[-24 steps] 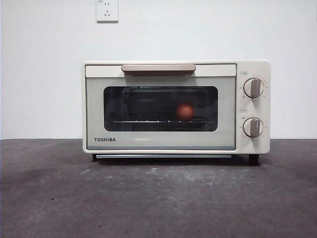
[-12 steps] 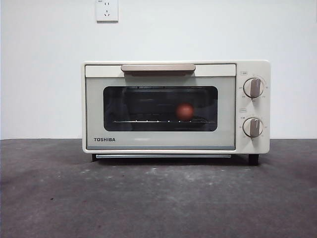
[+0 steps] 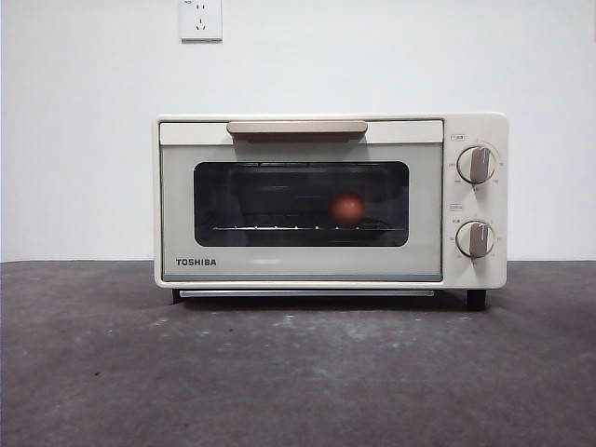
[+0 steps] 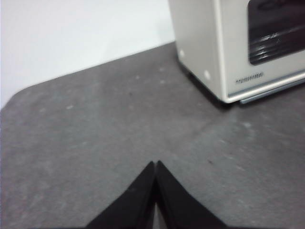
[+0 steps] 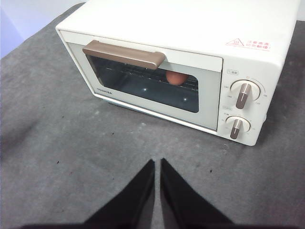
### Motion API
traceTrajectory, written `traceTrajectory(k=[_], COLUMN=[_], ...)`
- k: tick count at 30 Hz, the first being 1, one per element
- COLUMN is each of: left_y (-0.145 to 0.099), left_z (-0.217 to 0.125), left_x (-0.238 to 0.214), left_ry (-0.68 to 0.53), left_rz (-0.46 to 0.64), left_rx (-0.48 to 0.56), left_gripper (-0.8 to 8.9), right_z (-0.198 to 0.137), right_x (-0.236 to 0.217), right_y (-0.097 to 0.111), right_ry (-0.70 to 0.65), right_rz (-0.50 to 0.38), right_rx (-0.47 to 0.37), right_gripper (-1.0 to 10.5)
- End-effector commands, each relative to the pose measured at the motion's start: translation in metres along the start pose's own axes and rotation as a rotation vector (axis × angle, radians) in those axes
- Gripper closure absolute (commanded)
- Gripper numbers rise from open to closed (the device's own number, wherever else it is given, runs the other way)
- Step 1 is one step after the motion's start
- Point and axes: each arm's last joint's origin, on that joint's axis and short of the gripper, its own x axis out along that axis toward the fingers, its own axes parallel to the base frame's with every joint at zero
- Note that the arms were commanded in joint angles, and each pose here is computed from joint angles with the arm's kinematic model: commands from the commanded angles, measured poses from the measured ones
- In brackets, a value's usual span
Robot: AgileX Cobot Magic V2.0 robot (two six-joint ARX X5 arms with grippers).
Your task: Eggoven
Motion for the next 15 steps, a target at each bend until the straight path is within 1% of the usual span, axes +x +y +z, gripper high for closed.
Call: traceTrajectory(k=[1,6,9,15], left_y=[-0.0016,-0.0013,-0.0013,-0.0013], left_z=[-0.0085,-0.0084,-0.008,-0.008], left_x=[0.0021,0.0021,0.0021,0.0021], left_ry=[0.029,0.029,0.025,0.026], left_rz=[-0.001,0.004,0.004,0.004], left_rx=[0.005,-0.002,-0.037,-0.038], left_gripper=[8.06,8.06,8.06,8.06], right_z=[0.0029,0.0029,0.0029,0.0029], right_x=[-0.0013,-0.0013,-0.0013,-0.0013], right_y=[0.0017,0.0016,0.0016,0.0017], right_ry=[-0.015,-0.015,-0.015,-0.015], right_rz=[0.011,0.011,0.011,0.011], right_rx=[0.006,0.006,0.006,0.007], right_gripper=[9.4,9.4,9.4,9.4])
